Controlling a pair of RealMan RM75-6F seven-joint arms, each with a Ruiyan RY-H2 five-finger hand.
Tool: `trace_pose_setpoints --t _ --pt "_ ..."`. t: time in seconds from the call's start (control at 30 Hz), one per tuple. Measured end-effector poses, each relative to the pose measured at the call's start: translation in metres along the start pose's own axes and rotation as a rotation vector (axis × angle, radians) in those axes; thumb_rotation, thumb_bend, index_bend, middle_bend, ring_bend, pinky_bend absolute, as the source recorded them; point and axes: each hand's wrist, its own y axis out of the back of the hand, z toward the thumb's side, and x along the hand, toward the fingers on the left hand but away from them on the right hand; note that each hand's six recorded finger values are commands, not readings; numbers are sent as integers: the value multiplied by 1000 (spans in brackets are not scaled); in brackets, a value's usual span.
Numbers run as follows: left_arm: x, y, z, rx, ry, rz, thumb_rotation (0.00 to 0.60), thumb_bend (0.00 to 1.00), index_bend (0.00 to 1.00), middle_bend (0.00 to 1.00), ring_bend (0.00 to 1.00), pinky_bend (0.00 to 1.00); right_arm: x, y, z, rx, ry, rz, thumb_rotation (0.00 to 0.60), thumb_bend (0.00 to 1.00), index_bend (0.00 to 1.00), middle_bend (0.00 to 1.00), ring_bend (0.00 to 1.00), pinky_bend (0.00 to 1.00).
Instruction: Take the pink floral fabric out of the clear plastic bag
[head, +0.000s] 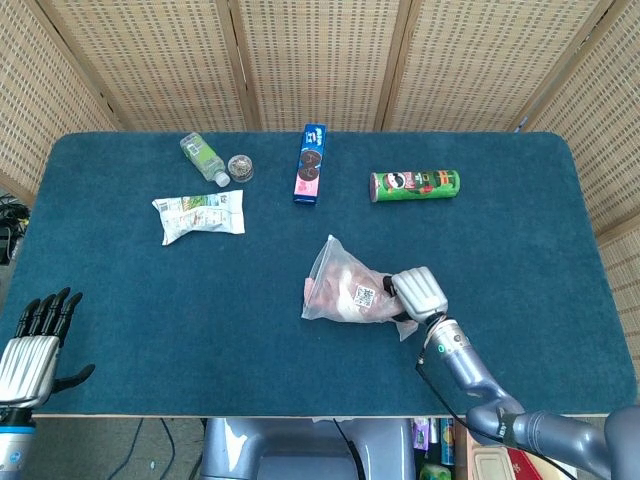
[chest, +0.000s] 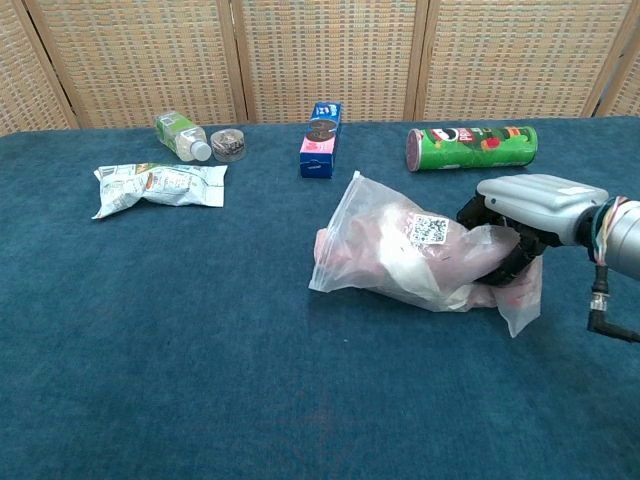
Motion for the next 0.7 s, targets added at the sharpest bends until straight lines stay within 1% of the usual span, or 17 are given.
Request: trace_pose_setpoints --t 0.27,0.37,0.47,0.5,0.7 --pt "9 1 5 -17 -22 4 600 182 0 0 0 0 10 12 17 -38 143 -74 600 647 605 662 643 580" --pt "18 5 14 -42 -65 16 600 182 0 0 0 0 8 20 31 -34 206 -99 600 647 605 662 643 580" --pt "30 11 26 -60 -125 18 600 182 10 0 0 0 2 28 47 -42 246 -115 600 647 605 662 642 580" --pt "34 13 30 -63 -142 16 600 182 24 0 0 0 0 31 52 -47 256 -119 600 647 605 662 642 580" --pt "69 27 64 -90 -259 -20 600 183 205 0 0 0 -21 52 93 -120 305 -165 600 647 605 662 643 580"
